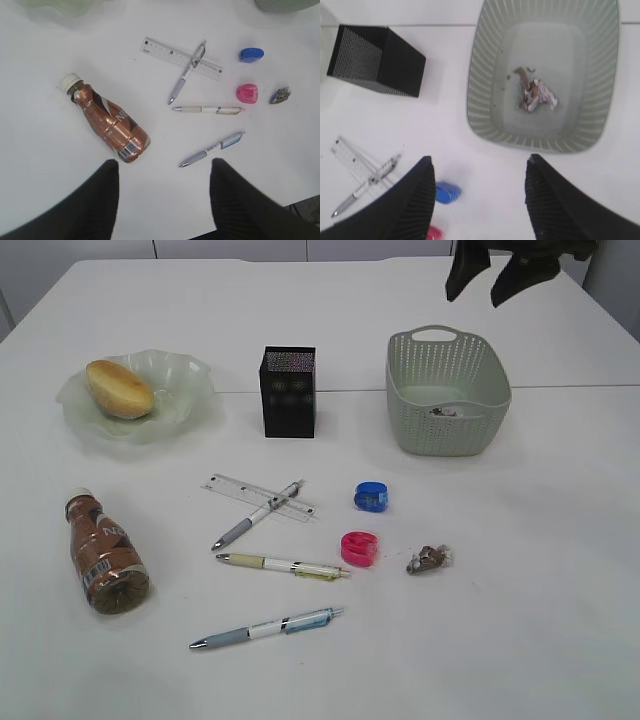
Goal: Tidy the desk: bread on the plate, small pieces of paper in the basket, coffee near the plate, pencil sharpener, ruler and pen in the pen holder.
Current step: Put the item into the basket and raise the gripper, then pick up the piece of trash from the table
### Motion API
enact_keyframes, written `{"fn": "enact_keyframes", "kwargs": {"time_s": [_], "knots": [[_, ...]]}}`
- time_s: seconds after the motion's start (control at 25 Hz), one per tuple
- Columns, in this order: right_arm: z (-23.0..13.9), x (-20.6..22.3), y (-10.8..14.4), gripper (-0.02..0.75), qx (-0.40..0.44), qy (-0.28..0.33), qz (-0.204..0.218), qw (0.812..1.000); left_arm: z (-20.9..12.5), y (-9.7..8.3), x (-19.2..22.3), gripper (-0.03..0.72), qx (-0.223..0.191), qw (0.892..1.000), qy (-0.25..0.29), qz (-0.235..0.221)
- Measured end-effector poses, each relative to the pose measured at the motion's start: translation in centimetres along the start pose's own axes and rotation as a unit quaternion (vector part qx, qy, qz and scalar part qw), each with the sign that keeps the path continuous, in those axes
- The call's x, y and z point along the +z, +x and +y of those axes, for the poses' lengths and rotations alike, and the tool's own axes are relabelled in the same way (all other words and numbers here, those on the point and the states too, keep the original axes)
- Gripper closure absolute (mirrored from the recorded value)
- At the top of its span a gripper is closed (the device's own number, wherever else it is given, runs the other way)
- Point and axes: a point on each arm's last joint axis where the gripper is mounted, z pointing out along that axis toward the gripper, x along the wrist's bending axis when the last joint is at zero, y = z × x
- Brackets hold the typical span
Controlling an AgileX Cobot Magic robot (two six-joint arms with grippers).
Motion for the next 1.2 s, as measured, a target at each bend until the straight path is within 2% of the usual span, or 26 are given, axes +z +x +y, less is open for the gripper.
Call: {"fn": "enact_keyframes", "kwargs": {"time_s": [0.2, 0.4, 0.48, 0.64, 0.76, 0.84, 1.2], "knots": [[-3.9, -2.4, -0.1, 0.329, -0.018, 0.049, -0.005, 0.999, 0.0, 0.0, 0.0, 0.265, 0.0, 1.0, 0.0, 0.0], [-8.1, -1.1, -0.1, 0.332, -0.022, 0.123, -0.013, 0.992, 0.0, 0.0, 0.0, 0.265, 0.0, 1.0, 0.0, 0.0], [-9.5, 0.2, 0.7, 0.332, -0.038, 0.152, -0.018, 0.988, 0.0, 0.0, 0.0, 0.265, 0.0, 1.0, 0.0, 0.0], [-12.2, 1.9, 4.1, 0.332, -0.085, 0.197, -0.008, 0.977, 0.0, 0.0, 0.0, 0.265, -0.001, 1.0, 0.0, 0.0], [-13.0, 2.3, 6.3, 0.332, -0.113, 0.199, -0.009, 0.973, 0.0, 0.0, 0.0, 0.265, -0.001, 1.0, 0.0, 0.0], [-13.2, 2.8, 6.8, 0.332, -0.115, 0.2, -0.011, 0.973, 0.0, 0.0, 0.0, 0.265, -0.001, 1.0, 0.0, -0.001], [-14.5, 8.7, 5.6, 0.332, -0.127, 0.262, -0.055, 0.955, 0.0, 0.0, 0.0, 0.265, -0.001, 1.0, 0.0, -0.001]]}}
